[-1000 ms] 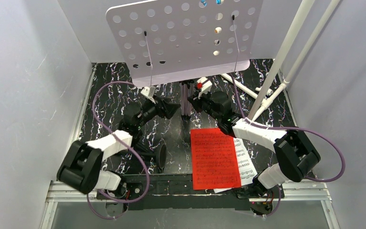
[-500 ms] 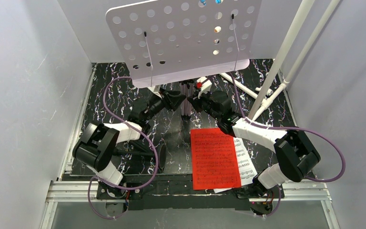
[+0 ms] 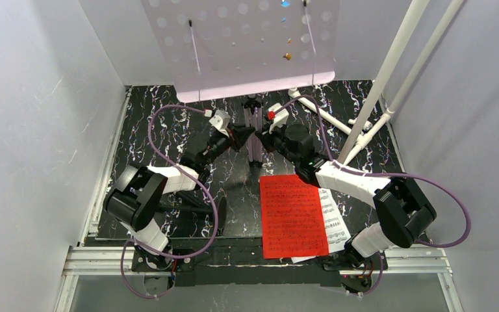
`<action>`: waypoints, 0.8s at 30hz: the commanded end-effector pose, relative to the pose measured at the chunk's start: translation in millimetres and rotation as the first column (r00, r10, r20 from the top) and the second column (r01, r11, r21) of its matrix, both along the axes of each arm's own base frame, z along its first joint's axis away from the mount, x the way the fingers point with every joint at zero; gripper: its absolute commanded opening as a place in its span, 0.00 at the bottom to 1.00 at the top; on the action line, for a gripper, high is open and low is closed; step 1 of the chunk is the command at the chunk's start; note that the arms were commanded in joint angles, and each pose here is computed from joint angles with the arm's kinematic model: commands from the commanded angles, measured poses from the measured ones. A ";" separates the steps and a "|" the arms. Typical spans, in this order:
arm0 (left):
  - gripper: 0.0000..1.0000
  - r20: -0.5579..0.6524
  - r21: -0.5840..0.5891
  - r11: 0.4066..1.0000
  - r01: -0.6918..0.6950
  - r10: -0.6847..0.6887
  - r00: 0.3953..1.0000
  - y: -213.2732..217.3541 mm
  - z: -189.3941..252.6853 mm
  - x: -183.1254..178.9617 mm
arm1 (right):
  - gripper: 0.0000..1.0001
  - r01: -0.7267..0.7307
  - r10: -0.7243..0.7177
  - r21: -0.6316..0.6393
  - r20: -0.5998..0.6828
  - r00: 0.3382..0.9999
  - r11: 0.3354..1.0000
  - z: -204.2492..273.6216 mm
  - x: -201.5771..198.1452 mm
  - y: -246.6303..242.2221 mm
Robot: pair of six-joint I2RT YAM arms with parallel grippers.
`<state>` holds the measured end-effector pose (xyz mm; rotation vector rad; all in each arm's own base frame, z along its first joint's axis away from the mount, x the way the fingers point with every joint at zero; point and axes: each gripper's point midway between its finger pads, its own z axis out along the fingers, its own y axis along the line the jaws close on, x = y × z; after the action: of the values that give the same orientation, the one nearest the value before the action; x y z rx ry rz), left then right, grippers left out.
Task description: Set up the instrument practice props
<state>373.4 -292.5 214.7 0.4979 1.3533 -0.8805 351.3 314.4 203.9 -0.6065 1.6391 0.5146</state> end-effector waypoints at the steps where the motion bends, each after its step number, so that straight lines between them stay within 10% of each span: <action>1: 0.00 0.039 0.064 0.984 -0.163 0.161 0.986 26.0 16.9 17.2 | 0.01 0.048 -0.049 0.029 0.059 0.997 0.998 21.2 4.0 -0.9; 18: 0.00 0.227 0.398 0.814 -0.424 0.361 0.905 100.5 -2.3 10.3 | 0.01 0.258 -0.240 -0.249 0.098 0.966 0.934 -34.2 0.4 -71.7; 24: 0.00 0.212 0.407 0.834 -0.371 0.309 0.927 99.8 3.1 -4.3 | 0.01 0.297 -0.280 -0.288 0.099 0.955 0.911 -51.6 -2.8 -88.9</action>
<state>346.4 -253.5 209.1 0.7041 1.4358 -0.5162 329.0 301.1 200.5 -0.6966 1.5445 0.3500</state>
